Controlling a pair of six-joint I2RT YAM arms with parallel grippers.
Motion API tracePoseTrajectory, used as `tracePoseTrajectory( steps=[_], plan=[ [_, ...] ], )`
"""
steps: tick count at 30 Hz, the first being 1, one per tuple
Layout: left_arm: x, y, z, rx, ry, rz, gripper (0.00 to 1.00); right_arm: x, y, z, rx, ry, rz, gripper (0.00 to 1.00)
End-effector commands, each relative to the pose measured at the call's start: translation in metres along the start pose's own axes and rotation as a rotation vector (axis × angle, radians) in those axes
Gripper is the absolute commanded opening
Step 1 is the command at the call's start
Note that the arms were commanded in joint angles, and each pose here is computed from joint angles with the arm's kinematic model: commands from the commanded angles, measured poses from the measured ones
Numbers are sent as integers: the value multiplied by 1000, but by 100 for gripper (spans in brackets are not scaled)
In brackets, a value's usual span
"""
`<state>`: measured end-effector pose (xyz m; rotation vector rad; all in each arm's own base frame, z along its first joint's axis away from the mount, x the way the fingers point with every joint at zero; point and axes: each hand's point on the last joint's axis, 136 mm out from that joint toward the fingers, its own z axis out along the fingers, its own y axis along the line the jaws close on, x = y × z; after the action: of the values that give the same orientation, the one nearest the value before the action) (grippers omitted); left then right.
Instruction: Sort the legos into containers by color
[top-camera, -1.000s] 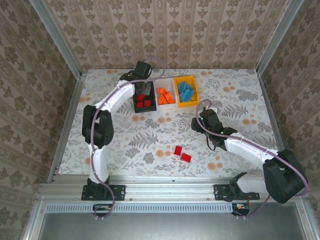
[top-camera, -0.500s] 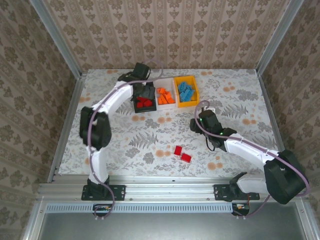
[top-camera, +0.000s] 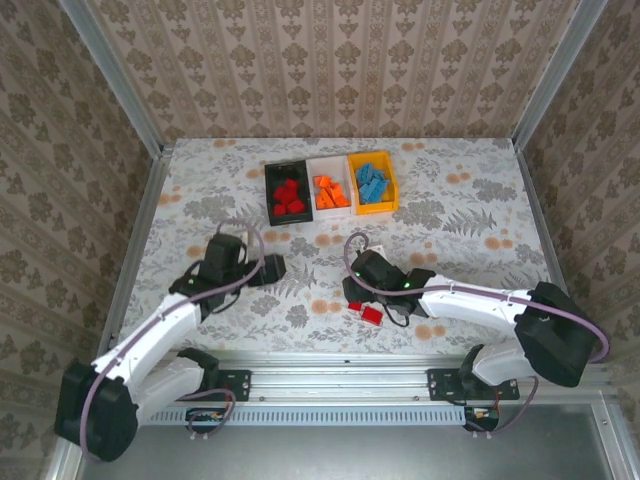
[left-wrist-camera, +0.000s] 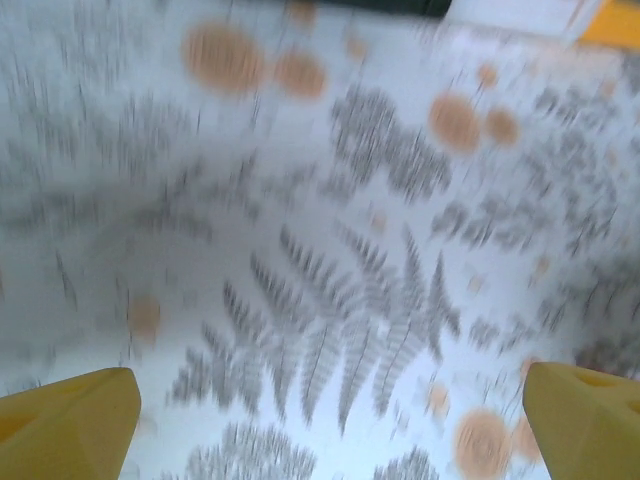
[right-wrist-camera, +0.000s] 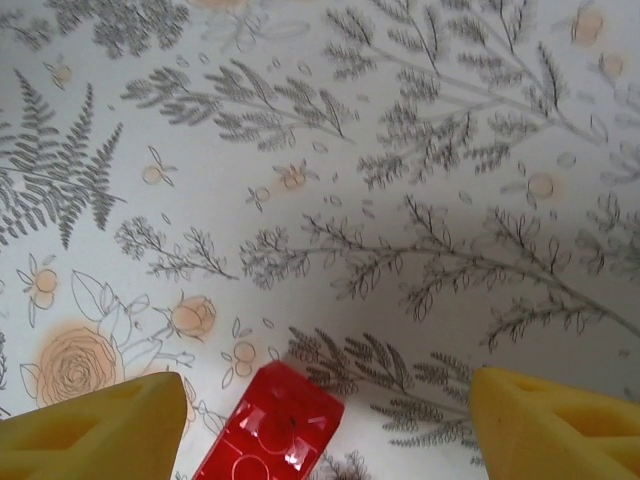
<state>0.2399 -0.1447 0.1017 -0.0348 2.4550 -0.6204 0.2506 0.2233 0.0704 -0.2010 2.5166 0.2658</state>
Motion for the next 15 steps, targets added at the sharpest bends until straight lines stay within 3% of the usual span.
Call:
tracePoseTrajectory(
  steps=[1,15],
  plan=[
    [-4,-17,-14,123,-65,-89,100,13,4,7,12,79,59,77],
    [3,-15,-37,135,-96,-64,100,28,53,34,-80,192,74,70]
  ],
)
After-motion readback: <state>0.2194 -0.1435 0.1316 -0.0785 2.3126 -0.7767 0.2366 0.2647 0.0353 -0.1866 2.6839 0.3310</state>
